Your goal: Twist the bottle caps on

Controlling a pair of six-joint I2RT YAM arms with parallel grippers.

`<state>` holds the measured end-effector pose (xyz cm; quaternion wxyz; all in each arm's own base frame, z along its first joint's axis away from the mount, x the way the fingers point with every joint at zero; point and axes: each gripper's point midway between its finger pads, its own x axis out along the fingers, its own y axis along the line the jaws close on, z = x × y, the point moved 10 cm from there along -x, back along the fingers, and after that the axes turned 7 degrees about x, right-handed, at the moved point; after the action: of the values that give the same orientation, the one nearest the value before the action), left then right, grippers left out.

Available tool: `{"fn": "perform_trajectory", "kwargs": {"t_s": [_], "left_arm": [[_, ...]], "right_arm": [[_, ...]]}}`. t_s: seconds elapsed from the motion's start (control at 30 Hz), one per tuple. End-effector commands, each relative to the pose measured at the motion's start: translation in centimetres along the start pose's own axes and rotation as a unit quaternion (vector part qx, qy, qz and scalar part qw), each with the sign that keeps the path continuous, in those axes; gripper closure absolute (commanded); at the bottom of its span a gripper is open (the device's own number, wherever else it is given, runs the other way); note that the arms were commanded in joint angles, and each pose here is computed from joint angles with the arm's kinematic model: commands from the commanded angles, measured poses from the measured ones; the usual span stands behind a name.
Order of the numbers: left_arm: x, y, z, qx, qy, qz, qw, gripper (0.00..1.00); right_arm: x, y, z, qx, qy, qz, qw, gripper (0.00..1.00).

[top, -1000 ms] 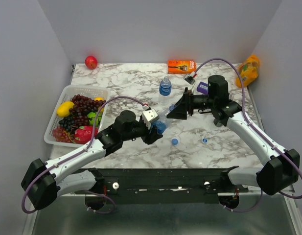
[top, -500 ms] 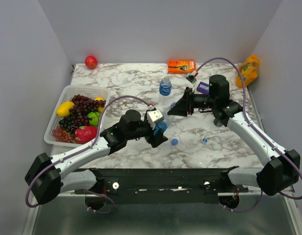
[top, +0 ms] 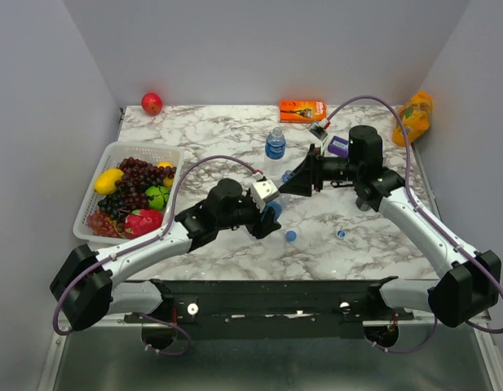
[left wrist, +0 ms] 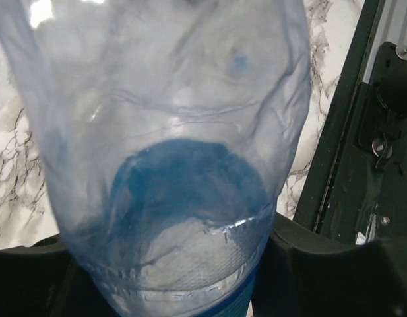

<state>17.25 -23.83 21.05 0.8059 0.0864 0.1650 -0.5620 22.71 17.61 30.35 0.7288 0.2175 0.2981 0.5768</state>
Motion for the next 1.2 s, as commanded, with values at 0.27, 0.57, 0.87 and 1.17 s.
{"fn": "perform_trajectory", "kwargs": {"t_s": [0.27,0.57,0.87,1.17], "left_arm": [[-6.4,2.1,-1.3,0.108,-0.003,0.072,0.992,0.67],[-9.6,4.3,-2.0,0.085,-0.037,0.126,0.988,1.0],[-11.2,4.6,-3.1,0.069,-0.035,0.141,0.987,1.0],[-11.7,4.8,-3.5,0.055,-0.044,0.154,0.986,1.0]], "right_arm": [[-3.7,1.0,-0.2,-0.255,0.109,-0.067,0.958,0.24],[-0.6,-3.8,-7.8,-0.416,0.264,-0.043,0.869,0.29],[3.1,-7.5,-12.3,-0.492,0.368,-0.032,0.788,0.3],[4.5,-10.2,-12.2,-0.489,0.4,-0.088,0.77,0.36]]}}
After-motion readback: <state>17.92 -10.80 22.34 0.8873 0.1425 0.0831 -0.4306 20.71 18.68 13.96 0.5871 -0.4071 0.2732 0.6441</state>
